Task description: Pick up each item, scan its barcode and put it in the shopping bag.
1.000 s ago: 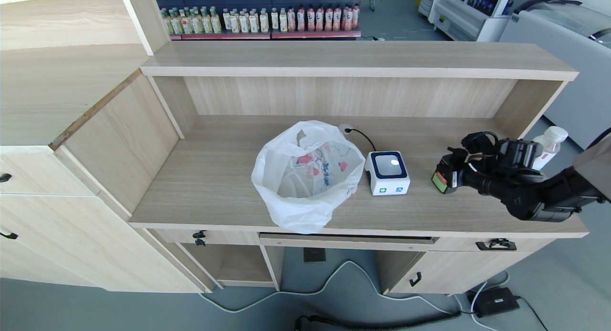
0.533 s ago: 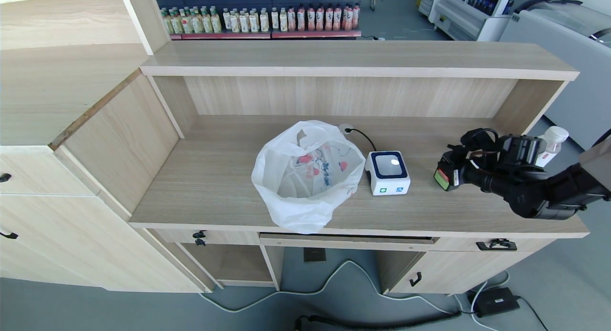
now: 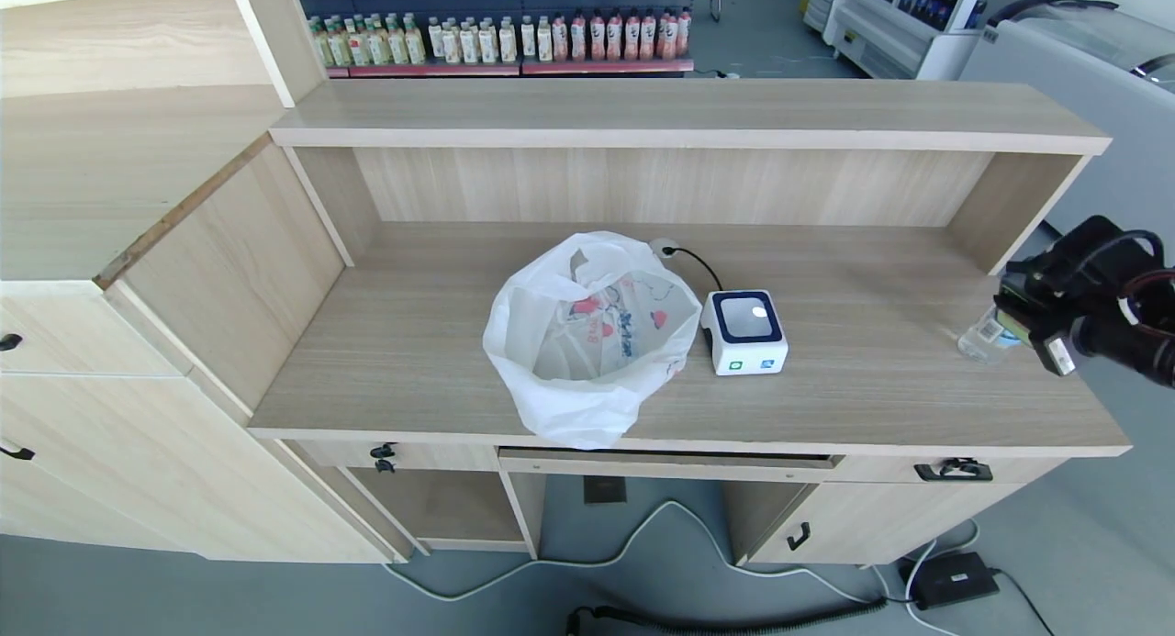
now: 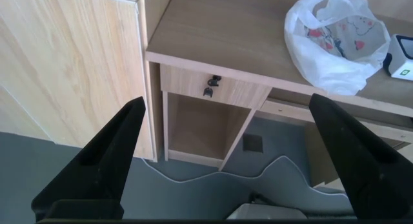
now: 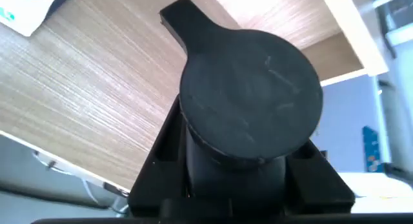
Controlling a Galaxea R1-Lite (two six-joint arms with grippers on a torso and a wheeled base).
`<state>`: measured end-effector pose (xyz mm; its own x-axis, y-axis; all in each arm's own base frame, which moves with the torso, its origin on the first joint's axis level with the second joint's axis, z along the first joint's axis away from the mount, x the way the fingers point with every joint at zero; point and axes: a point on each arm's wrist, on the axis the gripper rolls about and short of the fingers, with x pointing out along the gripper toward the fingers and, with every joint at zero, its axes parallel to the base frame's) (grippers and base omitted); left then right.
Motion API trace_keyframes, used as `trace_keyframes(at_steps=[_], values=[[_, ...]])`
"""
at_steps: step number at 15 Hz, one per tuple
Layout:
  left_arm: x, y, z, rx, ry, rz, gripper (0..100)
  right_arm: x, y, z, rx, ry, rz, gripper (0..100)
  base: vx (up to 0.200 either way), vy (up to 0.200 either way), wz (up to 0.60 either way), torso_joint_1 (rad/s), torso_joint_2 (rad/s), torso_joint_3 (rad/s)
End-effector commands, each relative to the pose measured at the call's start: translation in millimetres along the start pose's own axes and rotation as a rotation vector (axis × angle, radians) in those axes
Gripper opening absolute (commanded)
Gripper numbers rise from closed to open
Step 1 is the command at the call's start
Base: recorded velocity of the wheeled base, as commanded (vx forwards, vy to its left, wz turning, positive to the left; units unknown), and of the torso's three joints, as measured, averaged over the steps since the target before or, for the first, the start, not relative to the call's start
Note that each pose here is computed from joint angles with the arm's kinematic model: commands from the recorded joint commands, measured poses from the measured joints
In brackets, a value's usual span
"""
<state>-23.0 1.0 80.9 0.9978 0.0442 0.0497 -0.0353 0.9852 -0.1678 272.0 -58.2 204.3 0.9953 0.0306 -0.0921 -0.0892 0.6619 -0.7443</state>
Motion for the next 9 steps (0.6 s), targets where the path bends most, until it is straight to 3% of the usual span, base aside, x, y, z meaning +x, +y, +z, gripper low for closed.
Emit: trace_keyframes(at_steps=[1,2,3,5,6,7,8,9], values=[[0.0,0.0,0.0,-0.001,-0.001,0.0,100,-78.3,-1.7,33.9,-0.316,-0.173,-0.064,0,0.0,0.0,0.0,0.0,0.0,0.0],[0.0,0.0,0.0,-0.001,-0.001,0.0,100,-81.5,-0.6,41.1,-0.437,-0.231,-0.069,0,0.0,0.0,0.0,0.0,0.0,0.0],[0.0,0.0,0.0,-0.001,-0.001,0.0,100,-87.1,-1.7,56.4,-0.693,-0.336,-0.15,0,0.0,0.0,0.0,0.0,0.0,0.0],[0.0,0.0,0.0,-0.001,-0.001,0.0,100,-99.7,7.0,93.5,-1.012,-0.571,-0.323,0,0.0,0.0,0.0,0.0,0.0,0.0],[0.0,0.0,0.0,-0.001,-0.001,0.0,100,-102.6,13.3,105.5,-1.08,-0.646,-0.37,0,0.0,0.0,0.0,0.0,0.0,0.0],[0.0,0.0,0.0,-0.001,-0.001,0.0,100,-113.0,29.7,134.6,-1.233,-0.817,-0.537,0,0.0,0.0,0.0,0.0,0.0,0.0],[-0.1,-0.1,0.4,-0.001,-0.002,0.0,100,-117.5,47.6,150.6,-1.31,-0.937,-0.619,0,0.0,0.0,0.0,0.0,0.0,0.0],[0.0,0.0,0.0,-0.001,-0.001,0.0,100,-116.9,67.7,155.3,-1.353,-1.025,-0.604,0,0.0,0.0,0.0,0.0,0.0,0.0]])
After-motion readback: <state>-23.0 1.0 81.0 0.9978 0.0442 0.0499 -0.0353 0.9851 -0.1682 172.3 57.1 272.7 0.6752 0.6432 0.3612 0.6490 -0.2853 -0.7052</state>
